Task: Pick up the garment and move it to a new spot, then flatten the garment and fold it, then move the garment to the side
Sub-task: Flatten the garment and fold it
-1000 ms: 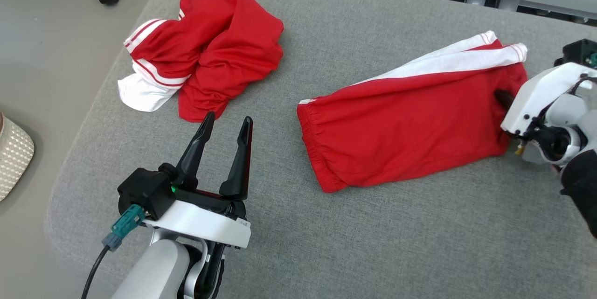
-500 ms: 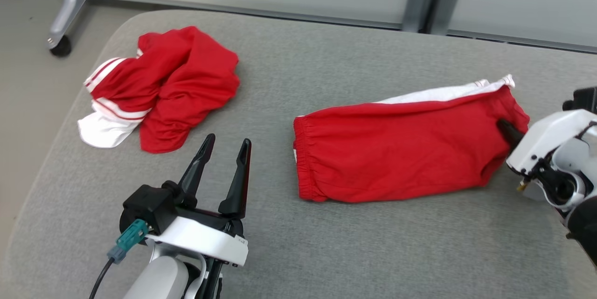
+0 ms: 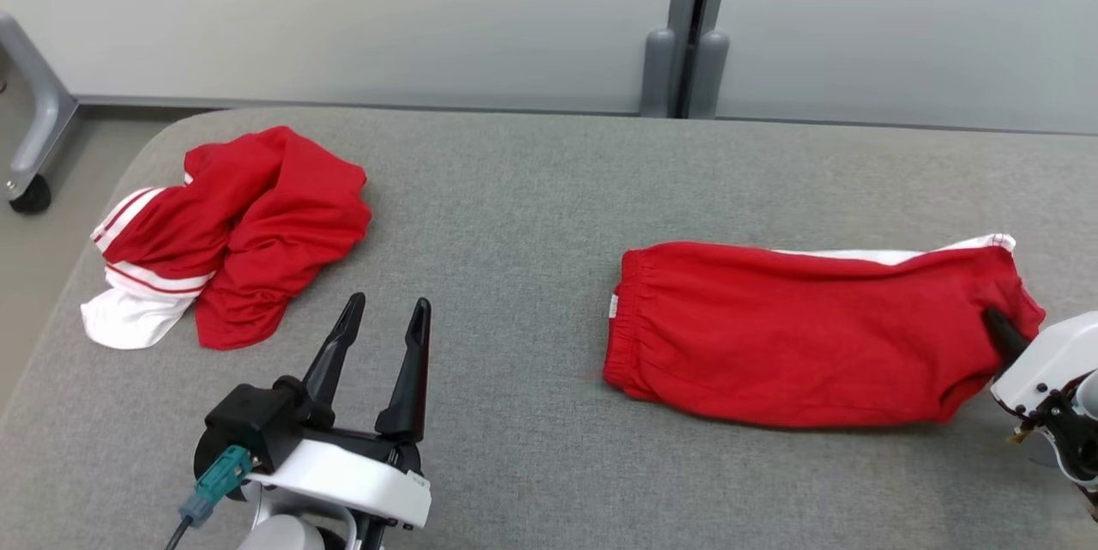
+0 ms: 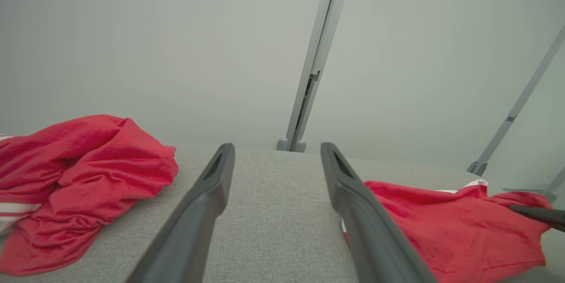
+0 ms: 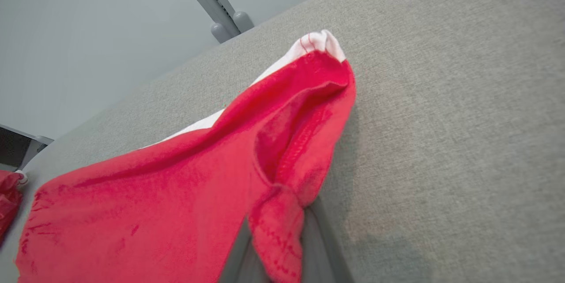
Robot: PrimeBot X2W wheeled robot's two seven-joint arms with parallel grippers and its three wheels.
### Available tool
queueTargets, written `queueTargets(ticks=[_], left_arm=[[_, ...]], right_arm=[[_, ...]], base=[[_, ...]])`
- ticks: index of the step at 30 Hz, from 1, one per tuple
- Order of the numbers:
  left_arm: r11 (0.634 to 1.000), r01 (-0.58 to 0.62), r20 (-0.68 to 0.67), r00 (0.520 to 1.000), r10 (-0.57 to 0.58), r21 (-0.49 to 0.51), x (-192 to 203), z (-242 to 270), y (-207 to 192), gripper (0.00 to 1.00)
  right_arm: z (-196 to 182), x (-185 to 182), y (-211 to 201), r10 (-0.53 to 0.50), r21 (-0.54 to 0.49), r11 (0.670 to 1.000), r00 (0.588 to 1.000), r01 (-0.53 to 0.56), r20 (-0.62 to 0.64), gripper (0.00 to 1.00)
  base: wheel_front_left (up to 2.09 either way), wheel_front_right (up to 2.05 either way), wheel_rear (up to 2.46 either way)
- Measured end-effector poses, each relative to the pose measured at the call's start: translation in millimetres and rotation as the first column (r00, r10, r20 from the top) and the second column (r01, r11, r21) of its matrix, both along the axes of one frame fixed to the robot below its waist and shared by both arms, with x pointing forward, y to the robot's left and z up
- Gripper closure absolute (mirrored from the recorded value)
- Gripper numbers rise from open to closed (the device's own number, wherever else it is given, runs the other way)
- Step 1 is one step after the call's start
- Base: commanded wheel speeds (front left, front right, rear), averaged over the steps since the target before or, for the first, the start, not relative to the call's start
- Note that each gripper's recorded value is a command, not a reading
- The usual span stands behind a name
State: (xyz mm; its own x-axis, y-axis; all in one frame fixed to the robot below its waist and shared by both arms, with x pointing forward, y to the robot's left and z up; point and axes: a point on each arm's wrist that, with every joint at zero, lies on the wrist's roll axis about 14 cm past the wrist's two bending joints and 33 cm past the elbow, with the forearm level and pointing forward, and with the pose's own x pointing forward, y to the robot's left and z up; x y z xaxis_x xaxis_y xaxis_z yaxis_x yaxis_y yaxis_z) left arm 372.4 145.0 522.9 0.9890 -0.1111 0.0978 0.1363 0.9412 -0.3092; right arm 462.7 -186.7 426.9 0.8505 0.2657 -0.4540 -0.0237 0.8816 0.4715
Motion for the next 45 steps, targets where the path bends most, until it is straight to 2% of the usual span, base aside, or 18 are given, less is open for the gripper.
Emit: queueTargets(ticks=[7,15,20,25,30,35,38,39,40,41,45], left_arm=[[1.0,0.007,0.015,1.0,-0.007,-0.005,-10.1,4.7,-5.7,0.0],[1.0,-0.018,0.021,1.0,0.018,-0.014,-18.5,6.7,0.3,0.0],[0.999,-0.05,0.013,0.999,0.05,-0.018,-23.2,4.1,9.3,0.0],[0.996,-0.093,-0.003,0.996,0.093,-0.019,-29.5,-0.8,22.5,0.0],[0.992,-0.124,-0.019,0.992,0.124,-0.024,-35.3,-6.0,31.6,0.0],[0.988,-0.156,-0.026,0.988,0.155,-0.022,-37.8,-8.0,41.8,0.0],[0.987,-0.162,-0.025,0.987,0.161,-0.022,-37.0,-7.7,43.7,0.0],[0.987,-0.162,-0.024,0.987,0.162,-0.023,-36.9,-7.4,43.6,0.0],[0.987,-0.162,-0.024,0.987,0.161,-0.024,-36.7,-7.4,43.4,0.0],[0.987,-0.16,-0.024,0.987,0.159,-0.024,-36.5,-7.3,42.8,0.0],[0.989,-0.149,-0.016,0.989,0.149,-0.024,-35.1,-5.0,39.8,0.0]], right_arm=[[27.1,-8.1,-2.6,0.015,-0.021,1.0,0.994,-0.012,0.106,1.0],[52.1,-6.3,64.4,0.184,-0.011,0.983,0.965,-0.186,0.186,1.0],[52.8,-5.7,116.6,0.319,-0.031,0.947,0.931,-0.319,0.177,1.0],[41.1,-15.4,168.7,0.438,-0.027,0.898,0.89,-0.438,0.129,1.0],[24.3,-28.0,203.6,0.511,-0.01,0.859,0.858,-0.511,0.059,1.0],[9.9,-35.8,219.9,0.548,-0.016,0.836,0.836,-0.548,0.004,1.0],[8.3,-39.1,227.3,0.563,-0.017,0.826,0.826,-0.563,-0.004,0.87],[7.6,-41.1,229.1,0.568,-0.016,0.823,0.823,-0.568,-0.008,0.71],[7.3,-42.8,230.2,0.571,-0.017,0.821,0.821,-0.571,-0.011,0.42],[7.6,-44.0,230.7,0.572,-0.018,0.82,0.82,-0.572,-0.01,0.0],[21.4,-43.7,233.1,0.556,0.014,0.831,0.831,-0.557,0.036,0.0]], base=[[0.0,0.0,0.0],[0.0,0.0,0.0],[0.0,0.0,0.0],[0.0,0.0,0.0],[0.0,0.0,0.0],[0.0,0.0,0.0],[0.0,0.0,0.0],[0.0,0.0,0.0],[0.0,0.0,0.0],[0.0,0.0,0.0],[0.0,0.0,0.0]])
